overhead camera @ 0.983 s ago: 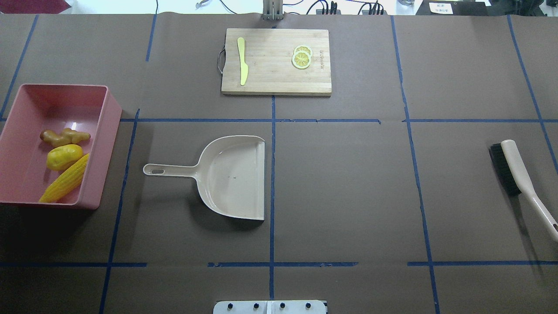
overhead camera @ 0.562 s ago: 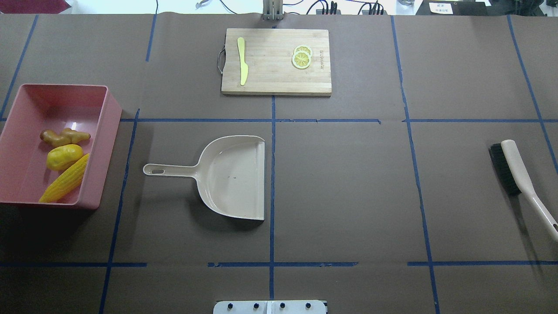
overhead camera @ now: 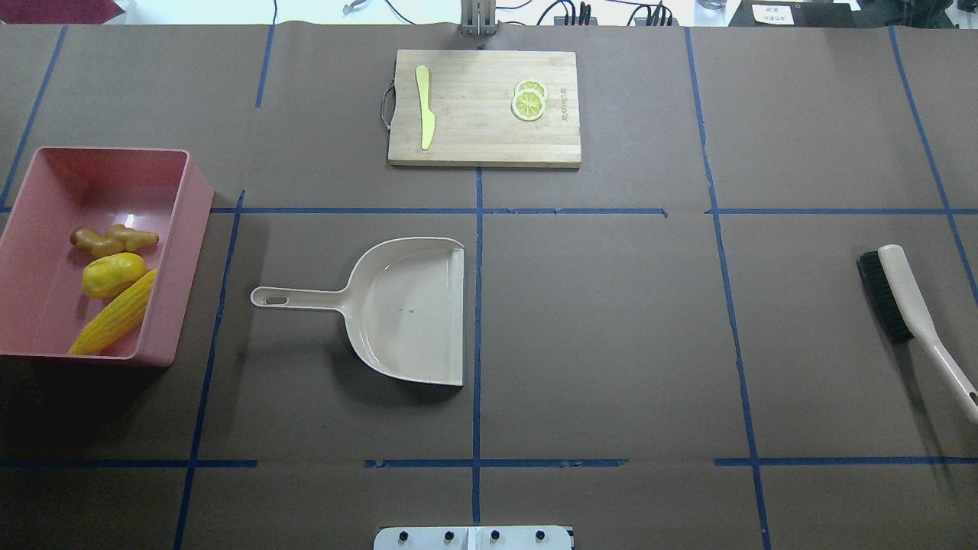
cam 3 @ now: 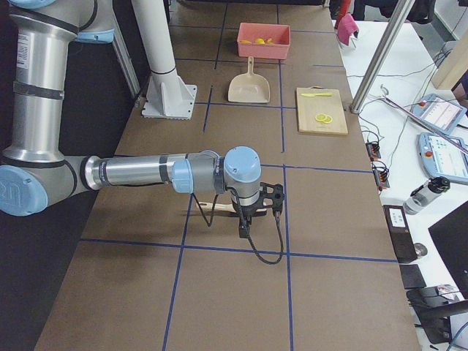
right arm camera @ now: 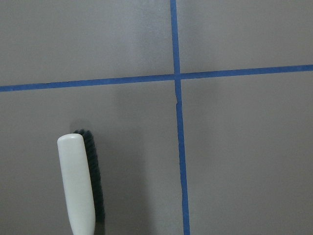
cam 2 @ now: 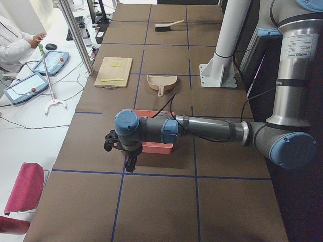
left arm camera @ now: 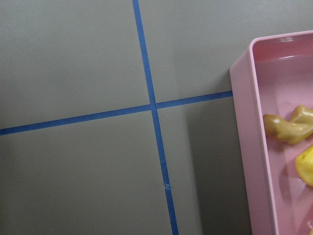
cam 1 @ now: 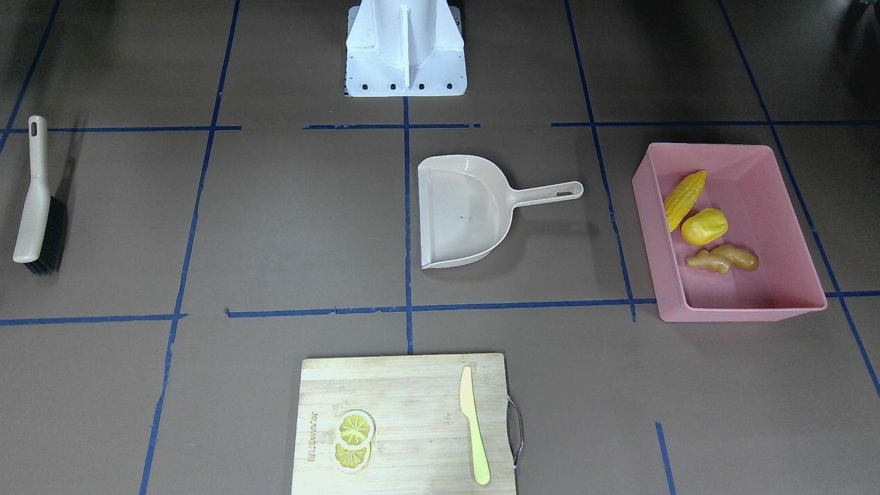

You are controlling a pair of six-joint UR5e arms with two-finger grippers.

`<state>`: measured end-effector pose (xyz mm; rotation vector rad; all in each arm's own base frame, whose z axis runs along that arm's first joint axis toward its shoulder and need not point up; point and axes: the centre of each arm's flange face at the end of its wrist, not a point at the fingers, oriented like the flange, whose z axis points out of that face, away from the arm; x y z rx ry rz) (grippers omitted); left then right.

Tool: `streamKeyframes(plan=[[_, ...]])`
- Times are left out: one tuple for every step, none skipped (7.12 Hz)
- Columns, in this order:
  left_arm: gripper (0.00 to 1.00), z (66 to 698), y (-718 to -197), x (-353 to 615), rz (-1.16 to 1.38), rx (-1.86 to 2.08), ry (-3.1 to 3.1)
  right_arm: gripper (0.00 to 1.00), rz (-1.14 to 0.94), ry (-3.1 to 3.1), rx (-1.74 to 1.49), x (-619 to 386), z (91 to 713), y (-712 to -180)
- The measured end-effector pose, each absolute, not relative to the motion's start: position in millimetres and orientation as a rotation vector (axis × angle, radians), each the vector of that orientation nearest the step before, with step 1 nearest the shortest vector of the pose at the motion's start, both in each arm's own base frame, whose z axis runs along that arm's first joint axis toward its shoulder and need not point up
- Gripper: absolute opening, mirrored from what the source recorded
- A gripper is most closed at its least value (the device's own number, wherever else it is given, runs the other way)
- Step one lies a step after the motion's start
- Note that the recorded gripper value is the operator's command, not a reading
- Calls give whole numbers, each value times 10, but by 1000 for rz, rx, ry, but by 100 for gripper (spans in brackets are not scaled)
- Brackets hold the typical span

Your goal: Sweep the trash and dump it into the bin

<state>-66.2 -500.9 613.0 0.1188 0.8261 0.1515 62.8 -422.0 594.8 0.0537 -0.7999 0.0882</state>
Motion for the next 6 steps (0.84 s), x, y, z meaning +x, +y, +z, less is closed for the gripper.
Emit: streamKeyframes(plan=[[100,6122,-5011,-662,153,122,826,100,81,-800,52,595,5942,-4243],[100,6116,-5012,-662,154,124,826,100,76,-800,49,566,5943,-4257],[100,6111,-5015,-662,155,127,825,100,69,-800,45,533,5949,-4265],[100,6108,-5022,-662,157,132,825,100,62,-800,45,510,5944,-4281],[100,6115,-5029,-662,160,140,824,100,57,-800,48,498,5928,-4316],[100,6117,-5035,-660,164,146,824,100,53,-803,52,494,5913,-4349]])
